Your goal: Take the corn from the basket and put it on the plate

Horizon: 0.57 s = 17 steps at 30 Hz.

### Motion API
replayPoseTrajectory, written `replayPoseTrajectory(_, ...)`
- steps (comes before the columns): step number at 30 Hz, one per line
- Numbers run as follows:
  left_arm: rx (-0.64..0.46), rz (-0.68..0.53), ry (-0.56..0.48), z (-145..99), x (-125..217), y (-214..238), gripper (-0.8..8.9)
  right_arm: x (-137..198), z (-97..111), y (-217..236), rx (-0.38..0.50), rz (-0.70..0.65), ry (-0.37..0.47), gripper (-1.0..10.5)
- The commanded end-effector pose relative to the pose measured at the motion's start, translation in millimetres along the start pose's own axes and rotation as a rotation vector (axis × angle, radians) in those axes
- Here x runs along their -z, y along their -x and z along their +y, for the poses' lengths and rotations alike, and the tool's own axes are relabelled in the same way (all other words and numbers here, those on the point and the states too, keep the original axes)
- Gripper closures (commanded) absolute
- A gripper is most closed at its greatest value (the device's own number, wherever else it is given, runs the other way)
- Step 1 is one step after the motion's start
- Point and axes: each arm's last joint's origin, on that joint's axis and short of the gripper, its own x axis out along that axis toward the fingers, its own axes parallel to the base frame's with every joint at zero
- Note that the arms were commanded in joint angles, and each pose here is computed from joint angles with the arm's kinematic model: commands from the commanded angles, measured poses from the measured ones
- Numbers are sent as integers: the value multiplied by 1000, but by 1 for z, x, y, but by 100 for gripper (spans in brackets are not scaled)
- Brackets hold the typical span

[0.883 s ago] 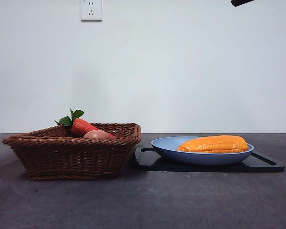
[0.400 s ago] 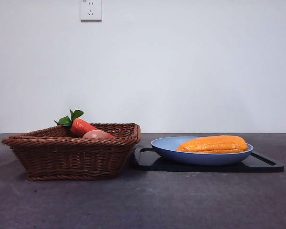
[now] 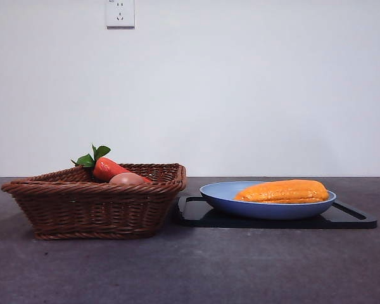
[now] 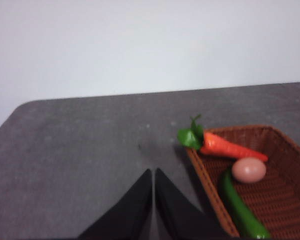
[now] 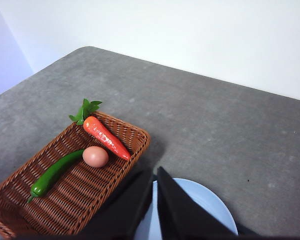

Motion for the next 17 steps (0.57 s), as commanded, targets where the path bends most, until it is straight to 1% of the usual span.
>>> replayPoseTrajectory(1,-7,-12,4,-1,16,4,806,-6,1,0,-2,-21,17,945)
replayPoseTrajectory(8,-7,5,23,-5,60,8,806,-6,1,0,-2,-21,17,945)
replayPoseTrajectory(17,-6,30,61,-7,98,7,806,-6,1,0,-2,-21,17,945)
